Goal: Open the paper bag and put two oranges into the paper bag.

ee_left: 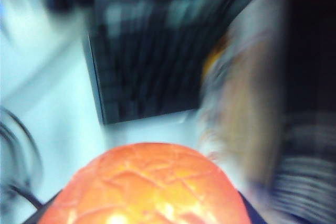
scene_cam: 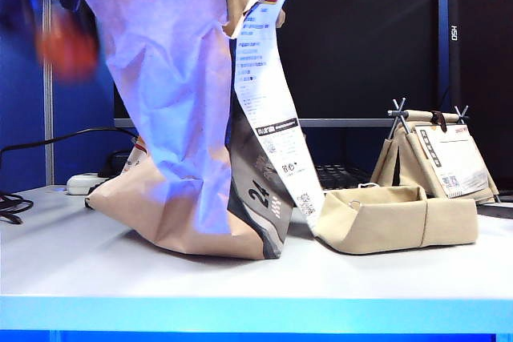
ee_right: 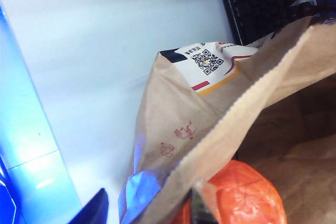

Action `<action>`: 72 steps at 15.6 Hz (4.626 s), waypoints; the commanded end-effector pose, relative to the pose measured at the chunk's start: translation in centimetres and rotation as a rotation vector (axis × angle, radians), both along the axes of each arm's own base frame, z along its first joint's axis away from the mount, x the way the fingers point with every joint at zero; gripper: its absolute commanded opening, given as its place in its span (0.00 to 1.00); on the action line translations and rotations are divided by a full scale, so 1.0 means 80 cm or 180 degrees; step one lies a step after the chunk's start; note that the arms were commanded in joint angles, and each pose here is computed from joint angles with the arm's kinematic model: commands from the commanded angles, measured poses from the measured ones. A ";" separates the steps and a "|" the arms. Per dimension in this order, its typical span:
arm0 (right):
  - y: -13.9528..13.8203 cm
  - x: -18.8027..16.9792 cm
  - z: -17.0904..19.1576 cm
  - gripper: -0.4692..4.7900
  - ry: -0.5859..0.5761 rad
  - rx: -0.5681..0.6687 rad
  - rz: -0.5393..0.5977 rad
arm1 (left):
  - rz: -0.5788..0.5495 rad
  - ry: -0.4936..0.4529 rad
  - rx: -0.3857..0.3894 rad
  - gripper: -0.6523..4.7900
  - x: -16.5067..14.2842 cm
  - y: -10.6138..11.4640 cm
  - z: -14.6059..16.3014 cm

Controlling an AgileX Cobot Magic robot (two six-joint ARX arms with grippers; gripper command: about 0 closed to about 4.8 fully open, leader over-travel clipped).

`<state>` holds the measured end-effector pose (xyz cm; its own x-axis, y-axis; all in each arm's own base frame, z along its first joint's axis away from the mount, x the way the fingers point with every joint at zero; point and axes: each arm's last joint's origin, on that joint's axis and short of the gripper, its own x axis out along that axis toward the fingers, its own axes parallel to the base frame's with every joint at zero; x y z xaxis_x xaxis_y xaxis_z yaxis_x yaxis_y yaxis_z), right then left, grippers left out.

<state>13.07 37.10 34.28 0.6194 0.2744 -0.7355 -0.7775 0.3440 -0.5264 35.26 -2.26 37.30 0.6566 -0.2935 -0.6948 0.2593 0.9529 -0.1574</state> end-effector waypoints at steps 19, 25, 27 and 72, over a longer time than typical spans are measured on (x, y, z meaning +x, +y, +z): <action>0.003 0.001 0.007 0.47 -0.0022 0.0206 -0.0032 | -0.1784 -0.0061 -0.1201 0.11 -0.047 -0.086 0.108; 0.003 0.001 0.007 0.47 -0.0031 0.0184 -0.0008 | -0.2001 0.0255 -0.1258 0.11 -0.058 -0.091 0.098; 0.003 0.001 0.007 0.47 -0.0030 0.0183 -0.0007 | -0.2084 0.0320 -0.1218 0.11 -0.062 -0.095 0.096; -0.079 0.033 0.202 1.00 -0.1737 0.0987 -0.1127 | 0.0537 -0.1278 -0.0606 0.97 -0.111 0.161 0.167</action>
<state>16.11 32.04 48.93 0.9471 0.1745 -0.2695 -0.3129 0.6900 -0.6526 26.73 10.77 49.96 0.8953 -0.2608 -0.3612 0.1693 0.9491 -0.2656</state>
